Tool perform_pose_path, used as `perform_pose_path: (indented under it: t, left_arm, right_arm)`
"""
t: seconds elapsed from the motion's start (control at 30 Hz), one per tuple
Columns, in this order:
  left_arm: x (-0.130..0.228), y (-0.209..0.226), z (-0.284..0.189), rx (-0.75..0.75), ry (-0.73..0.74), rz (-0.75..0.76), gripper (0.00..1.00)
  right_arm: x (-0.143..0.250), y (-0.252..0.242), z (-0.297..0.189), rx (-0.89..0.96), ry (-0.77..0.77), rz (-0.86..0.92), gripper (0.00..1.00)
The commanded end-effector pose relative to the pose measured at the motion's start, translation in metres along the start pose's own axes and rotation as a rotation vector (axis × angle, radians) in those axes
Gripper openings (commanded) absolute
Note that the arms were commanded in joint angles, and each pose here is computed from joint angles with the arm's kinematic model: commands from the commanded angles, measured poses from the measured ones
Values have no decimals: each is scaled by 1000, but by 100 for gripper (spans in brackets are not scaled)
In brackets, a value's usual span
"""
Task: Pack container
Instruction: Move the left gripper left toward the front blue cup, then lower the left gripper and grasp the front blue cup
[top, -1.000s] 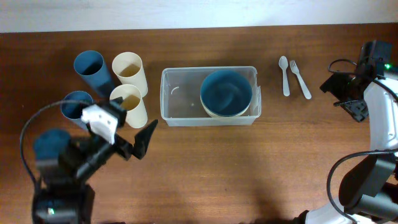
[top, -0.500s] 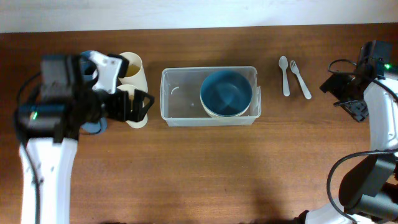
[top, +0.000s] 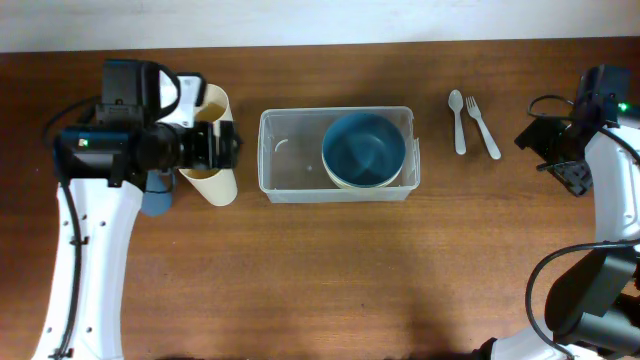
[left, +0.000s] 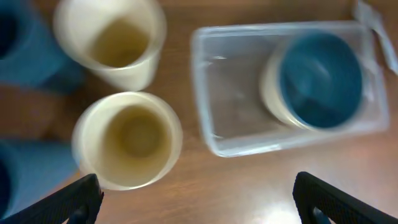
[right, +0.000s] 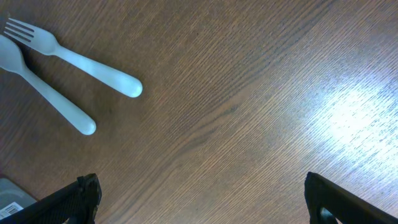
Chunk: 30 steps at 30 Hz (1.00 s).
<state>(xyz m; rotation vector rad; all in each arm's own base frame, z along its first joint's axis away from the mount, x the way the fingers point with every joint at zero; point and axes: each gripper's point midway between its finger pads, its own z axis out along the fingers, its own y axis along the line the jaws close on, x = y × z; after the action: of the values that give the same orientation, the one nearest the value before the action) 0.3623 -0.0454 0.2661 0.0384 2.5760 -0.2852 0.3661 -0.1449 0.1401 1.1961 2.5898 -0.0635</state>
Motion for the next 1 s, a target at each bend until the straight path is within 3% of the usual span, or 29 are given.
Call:
perform_pose_path:
  t: [0.0,0.17,0.57,0.97]
  left_arm:
    - [-15,36,-16,-162,-67,-170,100]
    - [1,93,-35,-403,-78,-445,100]
    - [50,170,-64,-539,-2,-771,100]
    - [46,185,-53,-519,-3,-810,100]
  right_arm:
    - [0,-4,2,20,-5,1,99]
    - [0,-4,2,20,-5,1,99]
    - [0,-4,2,20,-5,1,99]
    - [0,-4,2,20,-5,1,99]
